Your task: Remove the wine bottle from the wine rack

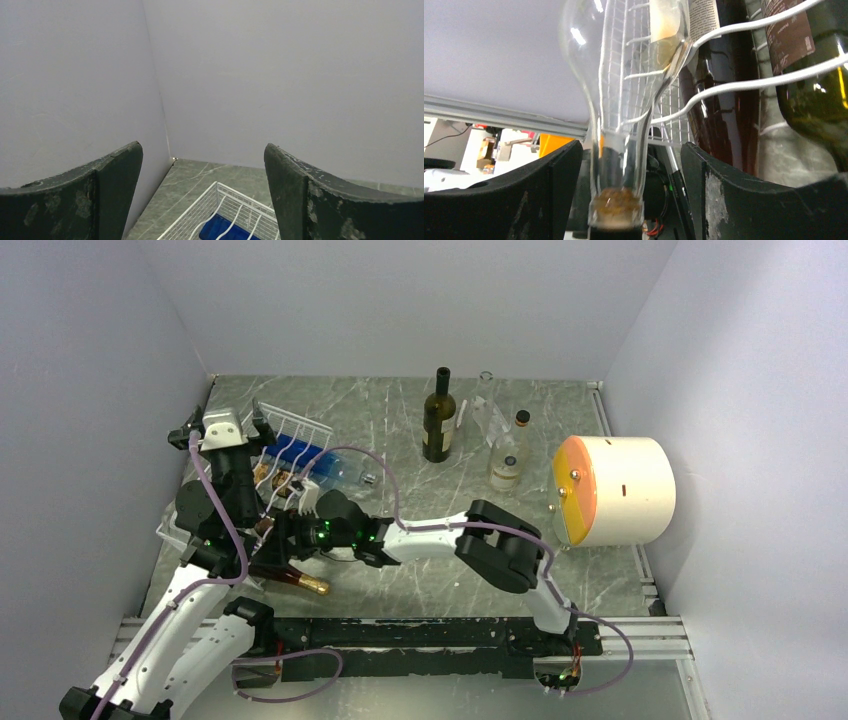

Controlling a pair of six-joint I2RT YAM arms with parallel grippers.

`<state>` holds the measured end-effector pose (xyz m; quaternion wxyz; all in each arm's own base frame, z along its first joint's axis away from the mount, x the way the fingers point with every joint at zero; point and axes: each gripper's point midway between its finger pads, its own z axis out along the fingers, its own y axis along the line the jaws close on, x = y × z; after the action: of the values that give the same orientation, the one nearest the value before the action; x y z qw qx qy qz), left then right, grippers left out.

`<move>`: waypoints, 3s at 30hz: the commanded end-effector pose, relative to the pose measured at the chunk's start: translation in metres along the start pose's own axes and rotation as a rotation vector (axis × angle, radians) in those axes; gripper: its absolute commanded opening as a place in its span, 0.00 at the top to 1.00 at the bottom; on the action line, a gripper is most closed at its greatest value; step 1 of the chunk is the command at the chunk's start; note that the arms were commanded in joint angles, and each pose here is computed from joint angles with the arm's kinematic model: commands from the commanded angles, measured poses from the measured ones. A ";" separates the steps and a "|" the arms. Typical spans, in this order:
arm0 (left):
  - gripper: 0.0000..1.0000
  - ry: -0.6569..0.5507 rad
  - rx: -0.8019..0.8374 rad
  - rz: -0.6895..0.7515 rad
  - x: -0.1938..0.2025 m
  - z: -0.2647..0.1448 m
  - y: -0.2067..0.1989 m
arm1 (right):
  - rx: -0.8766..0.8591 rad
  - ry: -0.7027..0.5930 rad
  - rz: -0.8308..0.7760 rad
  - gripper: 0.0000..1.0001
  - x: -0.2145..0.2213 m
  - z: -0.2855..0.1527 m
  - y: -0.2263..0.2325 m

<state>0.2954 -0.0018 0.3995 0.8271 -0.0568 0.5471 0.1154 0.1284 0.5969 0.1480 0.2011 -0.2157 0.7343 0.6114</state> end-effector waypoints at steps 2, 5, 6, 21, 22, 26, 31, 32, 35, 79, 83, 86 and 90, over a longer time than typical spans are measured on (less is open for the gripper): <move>0.06 -0.024 0.031 -0.034 -0.007 0.001 -0.006 | -0.052 0.024 0.008 0.40 -0.003 0.007 0.010; 0.06 -0.024 0.079 -0.020 -0.009 0.001 -0.015 | -0.065 0.054 0.022 0.42 0.000 0.011 0.011; 0.05 -0.021 0.079 -0.021 -0.009 0.001 -0.015 | -0.068 0.065 0.027 0.41 0.001 0.013 0.012; 0.06 -0.031 0.100 -0.024 -0.017 -0.005 -0.021 | -0.160 0.047 0.078 0.97 -0.009 0.001 0.031; 0.06 -0.030 0.109 -0.036 -0.018 -0.006 -0.023 | -0.178 0.027 0.080 1.00 -0.013 -0.004 0.038; 0.06 -0.034 0.179 -0.069 -0.025 -0.009 -0.037 | -0.212 -0.059 0.071 1.00 -0.032 -0.024 0.061; 0.05 -0.022 0.211 -0.071 -0.023 -0.009 -0.046 | -0.224 -0.118 0.064 1.00 -0.048 -0.044 0.080; 0.05 -0.019 0.210 -0.068 -0.022 -0.009 -0.046 | -0.233 -0.127 0.073 1.00 -0.049 -0.048 0.082; 0.05 -0.025 0.211 -0.066 -0.024 -0.011 -0.047 | -0.257 -0.160 0.108 1.00 -0.051 -0.062 0.085; 0.05 -0.034 0.256 -0.019 -0.025 -0.017 -0.060 | -0.426 -0.297 0.122 1.00 -0.075 -0.067 0.099; 0.05 -0.039 0.248 -0.017 -0.025 -0.017 -0.058 | -0.402 -0.278 0.100 1.00 -0.060 -0.045 0.083; 0.05 -0.042 0.245 -0.017 -0.027 -0.017 -0.057 | -0.400 -0.272 0.090 1.00 -0.046 -0.037 0.074; 0.05 -0.044 0.247 -0.014 -0.027 -0.018 -0.057 | -0.288 -0.199 0.029 1.00 -0.021 -0.018 0.048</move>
<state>0.2900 -0.0664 0.3996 0.8279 0.0518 0.5567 0.0460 0.1254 0.5766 0.1606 0.1739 -0.1197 0.6808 0.7014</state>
